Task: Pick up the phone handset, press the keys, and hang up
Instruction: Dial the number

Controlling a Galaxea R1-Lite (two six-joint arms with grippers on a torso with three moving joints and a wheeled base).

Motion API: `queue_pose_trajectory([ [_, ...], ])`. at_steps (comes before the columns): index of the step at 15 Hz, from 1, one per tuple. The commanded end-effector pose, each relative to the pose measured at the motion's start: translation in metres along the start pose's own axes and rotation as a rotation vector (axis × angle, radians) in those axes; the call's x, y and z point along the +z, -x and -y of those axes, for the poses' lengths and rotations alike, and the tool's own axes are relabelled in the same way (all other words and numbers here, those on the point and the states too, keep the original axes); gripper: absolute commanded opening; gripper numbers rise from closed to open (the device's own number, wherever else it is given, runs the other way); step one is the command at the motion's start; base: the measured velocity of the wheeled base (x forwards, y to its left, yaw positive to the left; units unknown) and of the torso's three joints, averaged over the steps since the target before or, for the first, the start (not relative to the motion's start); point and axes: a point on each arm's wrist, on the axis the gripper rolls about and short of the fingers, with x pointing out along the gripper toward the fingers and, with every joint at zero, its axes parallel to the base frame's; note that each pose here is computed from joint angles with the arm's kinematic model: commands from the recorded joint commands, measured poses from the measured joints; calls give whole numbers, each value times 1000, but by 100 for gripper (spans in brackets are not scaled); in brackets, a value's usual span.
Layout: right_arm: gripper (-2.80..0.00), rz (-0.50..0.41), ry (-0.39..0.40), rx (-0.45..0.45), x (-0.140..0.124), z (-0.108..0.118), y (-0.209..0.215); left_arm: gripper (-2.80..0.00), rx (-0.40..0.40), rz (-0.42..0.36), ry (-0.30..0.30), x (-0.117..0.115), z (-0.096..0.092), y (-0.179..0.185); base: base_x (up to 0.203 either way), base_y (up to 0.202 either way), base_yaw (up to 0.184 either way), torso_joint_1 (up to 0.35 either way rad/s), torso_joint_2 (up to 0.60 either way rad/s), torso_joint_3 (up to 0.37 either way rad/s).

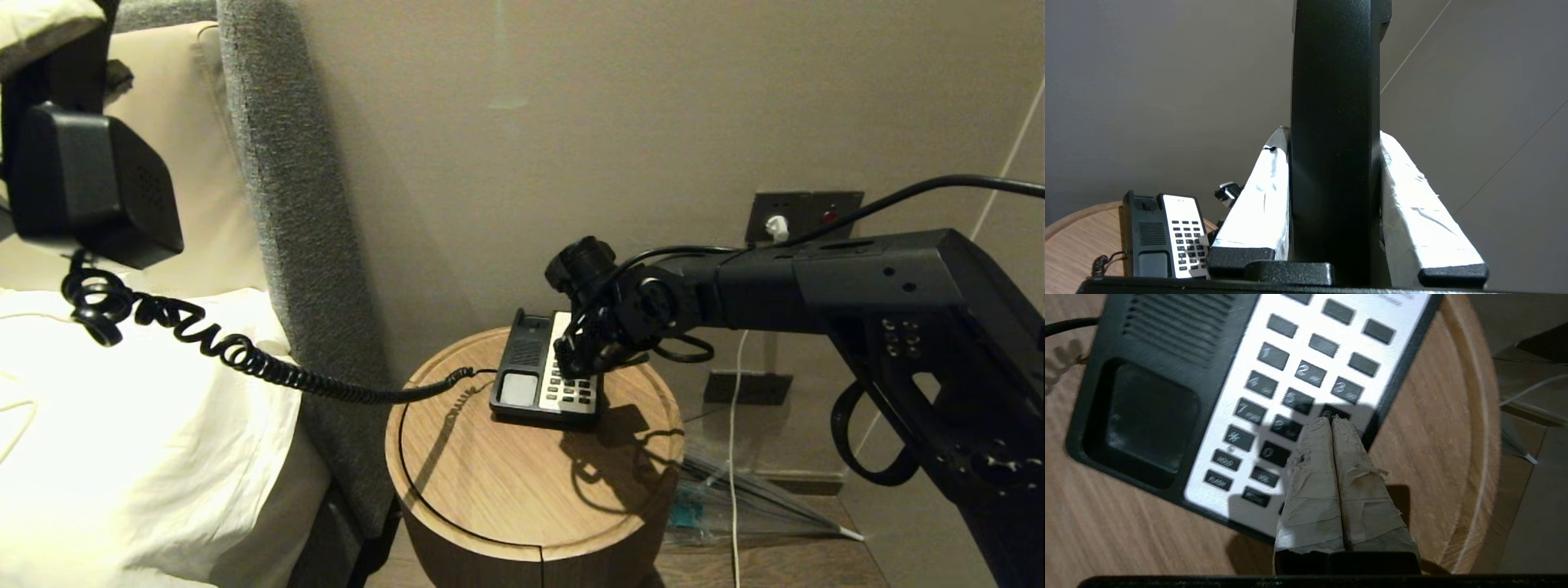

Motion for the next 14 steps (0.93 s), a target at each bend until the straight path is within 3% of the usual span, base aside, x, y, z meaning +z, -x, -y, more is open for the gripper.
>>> queue_pose_trajectory([
  [1, -280, 1, 2, 0, 0, -2, 1, -280, -6, 1, 2, 1, 1, 0, 0, 0, 0, 0, 0, 0],
  [14, -280, -39, 13, -14, -5, 0, -1, -280, 0, -4, 7, -1, -1, 0, 0, 0, 0, 0, 0, 0],
])
